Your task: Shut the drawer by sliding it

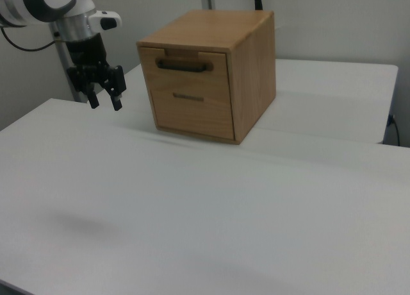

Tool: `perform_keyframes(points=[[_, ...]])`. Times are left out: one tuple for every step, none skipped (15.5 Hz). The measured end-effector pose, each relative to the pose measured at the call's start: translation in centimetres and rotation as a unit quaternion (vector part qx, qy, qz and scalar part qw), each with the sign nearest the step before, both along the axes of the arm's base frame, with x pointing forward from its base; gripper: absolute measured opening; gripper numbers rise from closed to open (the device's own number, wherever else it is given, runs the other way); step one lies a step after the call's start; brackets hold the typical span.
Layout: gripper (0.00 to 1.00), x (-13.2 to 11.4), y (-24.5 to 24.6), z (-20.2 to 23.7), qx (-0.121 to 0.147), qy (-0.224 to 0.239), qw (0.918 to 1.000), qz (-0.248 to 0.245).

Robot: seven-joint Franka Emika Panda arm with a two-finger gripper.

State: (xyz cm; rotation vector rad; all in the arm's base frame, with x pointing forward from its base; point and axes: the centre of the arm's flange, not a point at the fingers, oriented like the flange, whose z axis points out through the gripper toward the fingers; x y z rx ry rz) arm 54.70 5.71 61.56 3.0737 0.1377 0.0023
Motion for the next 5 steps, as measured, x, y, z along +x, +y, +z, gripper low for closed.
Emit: perform_keyframes(points=[[0.81,0.00,-0.06,-0.06,0.000,0.001,1.0000,-0.001],[0.92,0.01,-0.13,-0.12,0.000,0.001,1.0000,-0.001],[1.00,0.02,-0.19,-0.18,0.000,0.002,1.0000,-0.002],[1.00,0.03,-0.24,-0.26,0.000,0.003,1.0000,-0.002],[1.00,0.05,-0.27,-0.33,0.000,0.003,1.0000,-0.003]])
